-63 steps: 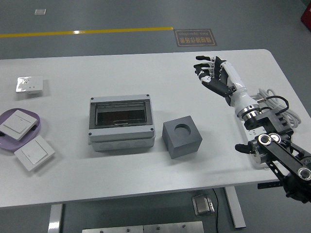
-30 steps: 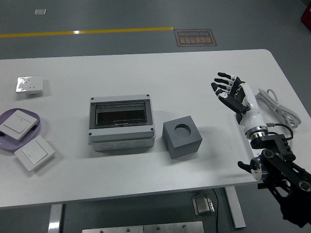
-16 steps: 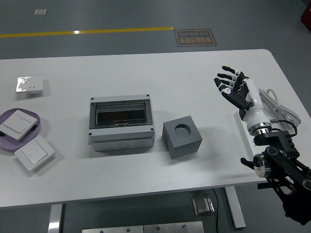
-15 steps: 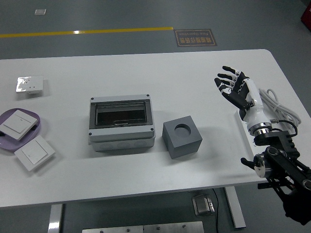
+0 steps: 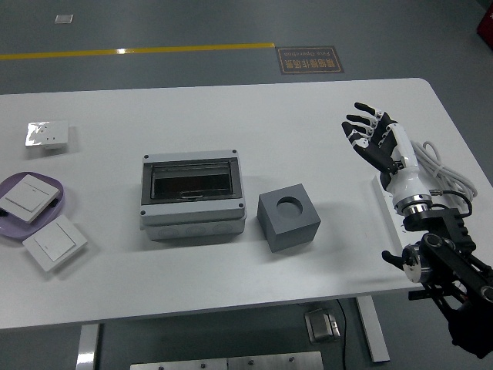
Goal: Pick up the cylinder from the cube,place it in the box,flap close box
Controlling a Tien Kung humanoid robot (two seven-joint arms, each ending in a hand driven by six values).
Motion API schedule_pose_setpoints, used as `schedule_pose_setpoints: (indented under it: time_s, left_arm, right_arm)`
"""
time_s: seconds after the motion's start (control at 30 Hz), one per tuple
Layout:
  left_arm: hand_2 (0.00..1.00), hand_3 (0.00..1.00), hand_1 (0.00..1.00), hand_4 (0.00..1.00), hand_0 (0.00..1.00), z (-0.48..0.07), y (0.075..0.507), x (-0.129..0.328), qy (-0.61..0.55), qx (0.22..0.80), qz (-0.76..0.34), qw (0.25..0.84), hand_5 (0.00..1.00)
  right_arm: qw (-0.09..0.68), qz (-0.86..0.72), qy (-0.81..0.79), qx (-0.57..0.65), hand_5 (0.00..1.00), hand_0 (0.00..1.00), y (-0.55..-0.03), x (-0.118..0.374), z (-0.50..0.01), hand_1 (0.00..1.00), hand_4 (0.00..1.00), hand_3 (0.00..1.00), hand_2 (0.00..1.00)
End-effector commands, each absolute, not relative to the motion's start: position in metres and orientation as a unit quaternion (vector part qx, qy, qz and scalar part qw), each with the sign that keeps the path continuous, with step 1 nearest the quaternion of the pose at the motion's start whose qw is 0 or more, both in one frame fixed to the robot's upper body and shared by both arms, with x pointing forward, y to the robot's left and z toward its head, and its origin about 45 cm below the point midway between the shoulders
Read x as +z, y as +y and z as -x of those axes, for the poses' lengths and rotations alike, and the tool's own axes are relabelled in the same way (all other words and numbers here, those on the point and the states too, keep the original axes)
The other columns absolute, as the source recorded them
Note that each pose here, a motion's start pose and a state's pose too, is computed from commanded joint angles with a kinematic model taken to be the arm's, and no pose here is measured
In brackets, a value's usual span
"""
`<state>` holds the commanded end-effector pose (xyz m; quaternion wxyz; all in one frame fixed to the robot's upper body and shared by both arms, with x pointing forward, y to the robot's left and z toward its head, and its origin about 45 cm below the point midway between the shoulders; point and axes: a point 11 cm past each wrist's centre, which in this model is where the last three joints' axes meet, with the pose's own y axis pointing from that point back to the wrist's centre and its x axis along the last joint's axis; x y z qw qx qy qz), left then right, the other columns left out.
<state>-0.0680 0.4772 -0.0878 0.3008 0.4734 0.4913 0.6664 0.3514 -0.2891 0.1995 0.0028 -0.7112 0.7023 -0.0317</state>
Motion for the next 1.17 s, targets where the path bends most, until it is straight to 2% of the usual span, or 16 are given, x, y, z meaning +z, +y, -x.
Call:
schedule_pose_setpoints:
  time_s: [1.17]
  left_arm:
    - [0.629, 0.663, 0.642, 0.735, 0.615, 0.0639, 0.4713, -0.0907, 0.494, 0.669, -0.465, 0.304, 0.229]
  right_arm:
    - [0.028, 0.704, 0.709, -0.005, 0.228, 0.617, -0.2936, 0.1974, -0.3509, 0.657, 0.769, 0.695, 0.631]
